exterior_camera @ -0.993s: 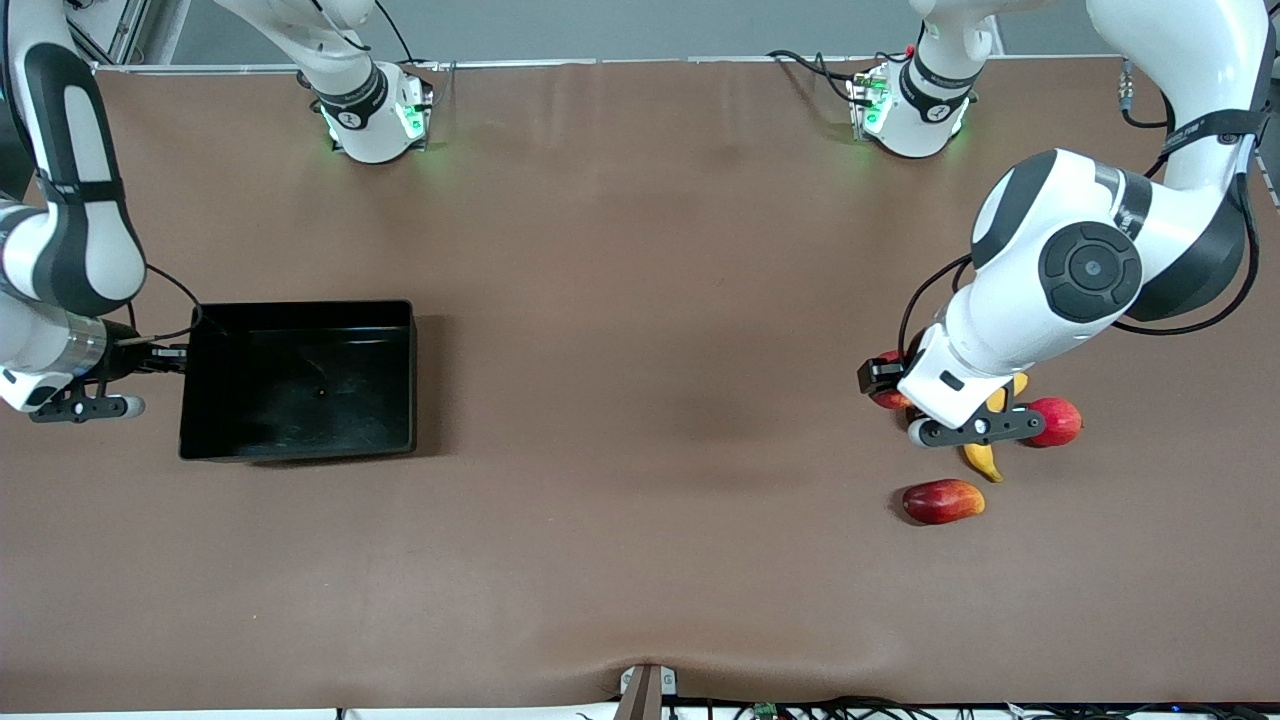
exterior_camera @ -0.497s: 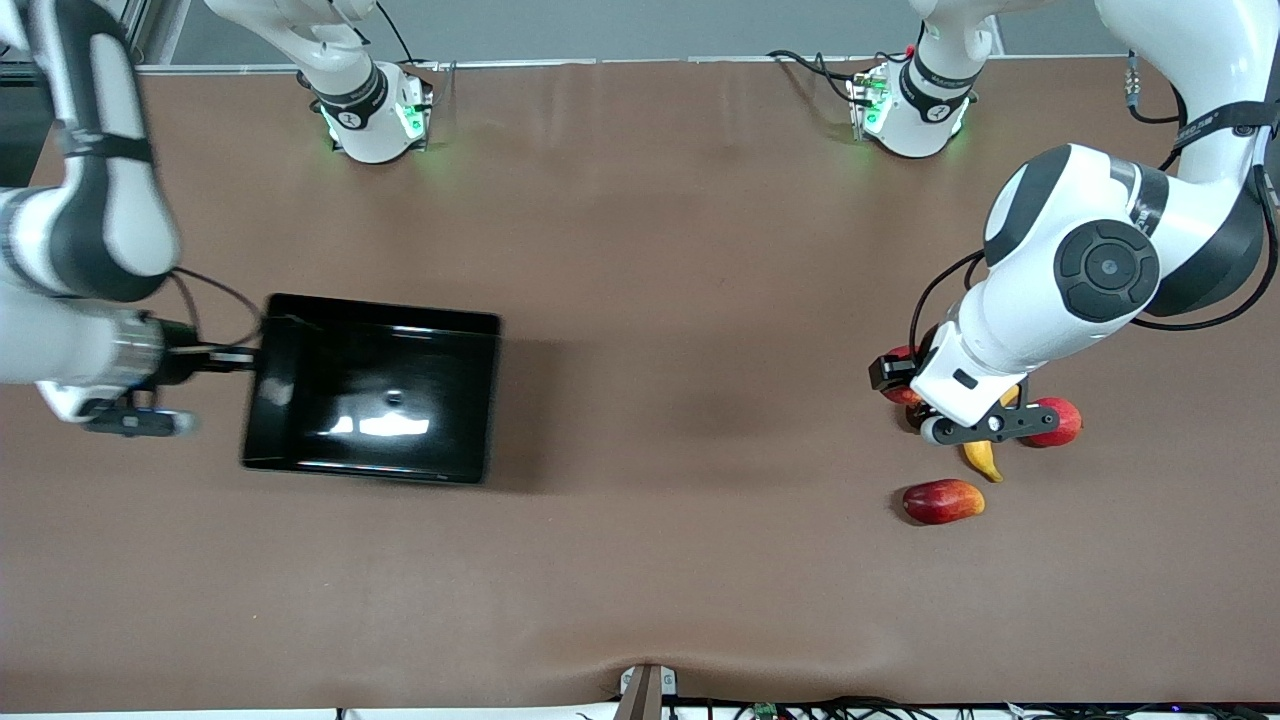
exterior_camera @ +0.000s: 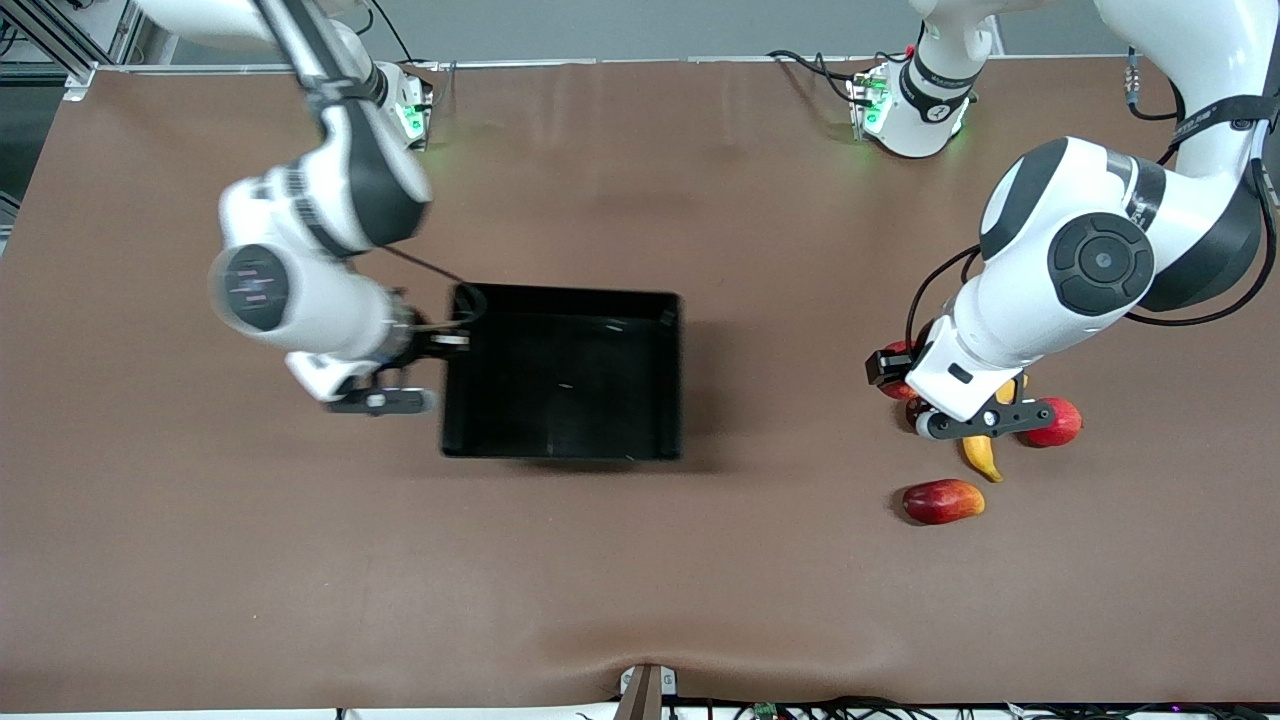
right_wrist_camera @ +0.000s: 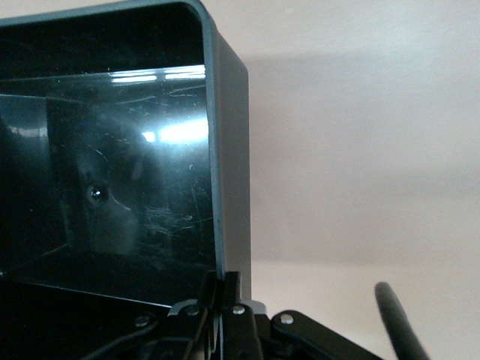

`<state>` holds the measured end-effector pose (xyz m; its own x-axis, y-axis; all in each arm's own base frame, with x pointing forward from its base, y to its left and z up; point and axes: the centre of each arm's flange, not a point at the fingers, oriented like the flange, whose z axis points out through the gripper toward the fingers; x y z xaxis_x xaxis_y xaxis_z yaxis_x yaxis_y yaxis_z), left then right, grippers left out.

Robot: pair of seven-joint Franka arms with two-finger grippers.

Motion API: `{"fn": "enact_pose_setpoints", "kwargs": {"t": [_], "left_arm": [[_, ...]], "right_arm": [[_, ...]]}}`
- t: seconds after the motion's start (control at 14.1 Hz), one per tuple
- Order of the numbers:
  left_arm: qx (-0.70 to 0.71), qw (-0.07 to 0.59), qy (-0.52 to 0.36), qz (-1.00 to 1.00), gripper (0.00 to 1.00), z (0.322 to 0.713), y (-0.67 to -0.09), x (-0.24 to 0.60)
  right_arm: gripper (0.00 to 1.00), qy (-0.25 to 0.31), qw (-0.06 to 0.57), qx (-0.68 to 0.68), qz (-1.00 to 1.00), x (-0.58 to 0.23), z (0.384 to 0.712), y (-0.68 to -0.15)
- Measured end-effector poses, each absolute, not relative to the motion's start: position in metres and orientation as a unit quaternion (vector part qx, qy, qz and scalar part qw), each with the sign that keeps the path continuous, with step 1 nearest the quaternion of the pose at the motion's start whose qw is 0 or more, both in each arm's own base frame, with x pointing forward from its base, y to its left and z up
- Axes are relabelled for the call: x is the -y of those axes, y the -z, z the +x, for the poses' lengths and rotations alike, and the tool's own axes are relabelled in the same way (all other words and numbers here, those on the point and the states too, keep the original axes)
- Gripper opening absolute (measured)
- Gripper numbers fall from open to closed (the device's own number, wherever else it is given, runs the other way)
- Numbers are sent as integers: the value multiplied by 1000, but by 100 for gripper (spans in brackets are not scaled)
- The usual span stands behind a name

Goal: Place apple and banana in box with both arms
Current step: 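Drag the tray with the right gripper while the left gripper carries the apple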

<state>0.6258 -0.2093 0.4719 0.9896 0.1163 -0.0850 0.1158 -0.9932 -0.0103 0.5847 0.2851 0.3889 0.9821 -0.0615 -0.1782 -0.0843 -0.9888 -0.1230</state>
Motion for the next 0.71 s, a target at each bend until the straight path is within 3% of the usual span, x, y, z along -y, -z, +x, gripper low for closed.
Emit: {"fn": "enact_pose_setpoints", "kwargs": {"t": [0.71], "left_arm": [[102,-31,-70,-992,72,599,-443,290]], "right_arm": [[6,-100,68,-31,-992,-384,553,-297]]}}
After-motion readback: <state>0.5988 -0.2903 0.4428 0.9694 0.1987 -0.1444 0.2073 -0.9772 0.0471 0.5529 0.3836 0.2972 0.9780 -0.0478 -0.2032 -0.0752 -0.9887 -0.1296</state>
